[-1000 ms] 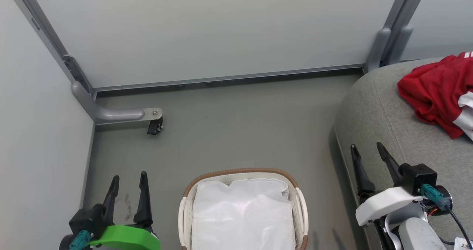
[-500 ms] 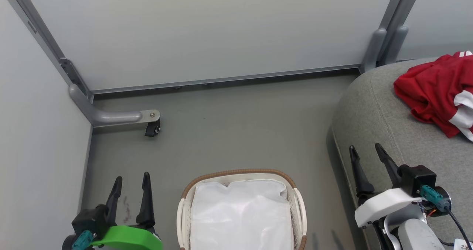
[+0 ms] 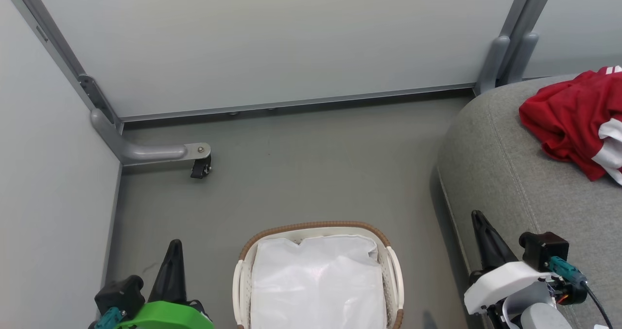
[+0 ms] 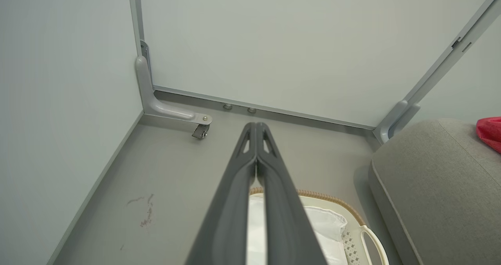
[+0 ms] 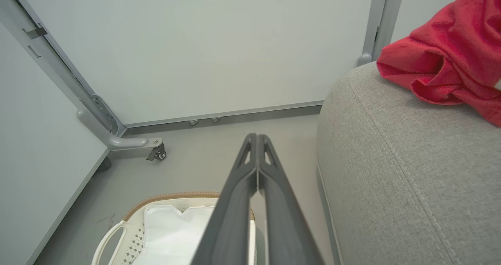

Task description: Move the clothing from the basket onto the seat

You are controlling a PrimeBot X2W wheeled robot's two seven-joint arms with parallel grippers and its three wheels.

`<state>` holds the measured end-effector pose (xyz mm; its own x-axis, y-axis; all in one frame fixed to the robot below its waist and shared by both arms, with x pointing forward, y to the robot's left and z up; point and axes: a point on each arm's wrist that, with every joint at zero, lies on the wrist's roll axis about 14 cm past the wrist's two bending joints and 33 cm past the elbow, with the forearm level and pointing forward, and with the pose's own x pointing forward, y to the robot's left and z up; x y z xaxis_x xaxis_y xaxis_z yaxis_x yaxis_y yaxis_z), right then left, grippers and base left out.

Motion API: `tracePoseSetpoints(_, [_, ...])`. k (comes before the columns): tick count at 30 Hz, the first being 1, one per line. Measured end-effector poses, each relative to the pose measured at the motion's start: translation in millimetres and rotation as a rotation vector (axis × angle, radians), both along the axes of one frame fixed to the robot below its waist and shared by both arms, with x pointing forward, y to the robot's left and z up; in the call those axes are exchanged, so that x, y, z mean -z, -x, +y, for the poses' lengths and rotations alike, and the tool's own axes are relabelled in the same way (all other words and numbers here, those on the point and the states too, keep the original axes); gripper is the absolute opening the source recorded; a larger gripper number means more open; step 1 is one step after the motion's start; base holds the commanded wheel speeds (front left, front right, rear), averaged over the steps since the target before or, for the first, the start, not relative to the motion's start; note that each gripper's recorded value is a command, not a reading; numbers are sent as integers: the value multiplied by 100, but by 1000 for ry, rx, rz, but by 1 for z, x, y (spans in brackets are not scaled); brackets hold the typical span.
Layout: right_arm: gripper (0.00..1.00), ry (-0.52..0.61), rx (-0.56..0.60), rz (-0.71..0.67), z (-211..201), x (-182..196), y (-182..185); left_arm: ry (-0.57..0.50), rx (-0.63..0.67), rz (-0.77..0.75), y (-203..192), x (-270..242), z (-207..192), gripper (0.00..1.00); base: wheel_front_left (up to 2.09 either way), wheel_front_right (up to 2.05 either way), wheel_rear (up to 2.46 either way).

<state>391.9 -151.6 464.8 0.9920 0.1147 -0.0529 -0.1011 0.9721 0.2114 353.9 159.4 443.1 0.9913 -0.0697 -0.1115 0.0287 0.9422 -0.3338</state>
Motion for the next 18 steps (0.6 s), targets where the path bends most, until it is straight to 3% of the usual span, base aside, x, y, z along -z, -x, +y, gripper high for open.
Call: tracePoseSetpoints(18, [0,-305,96,45,-17,-4,-2,270,-103,49,-3,1,16,0,0,0,0])
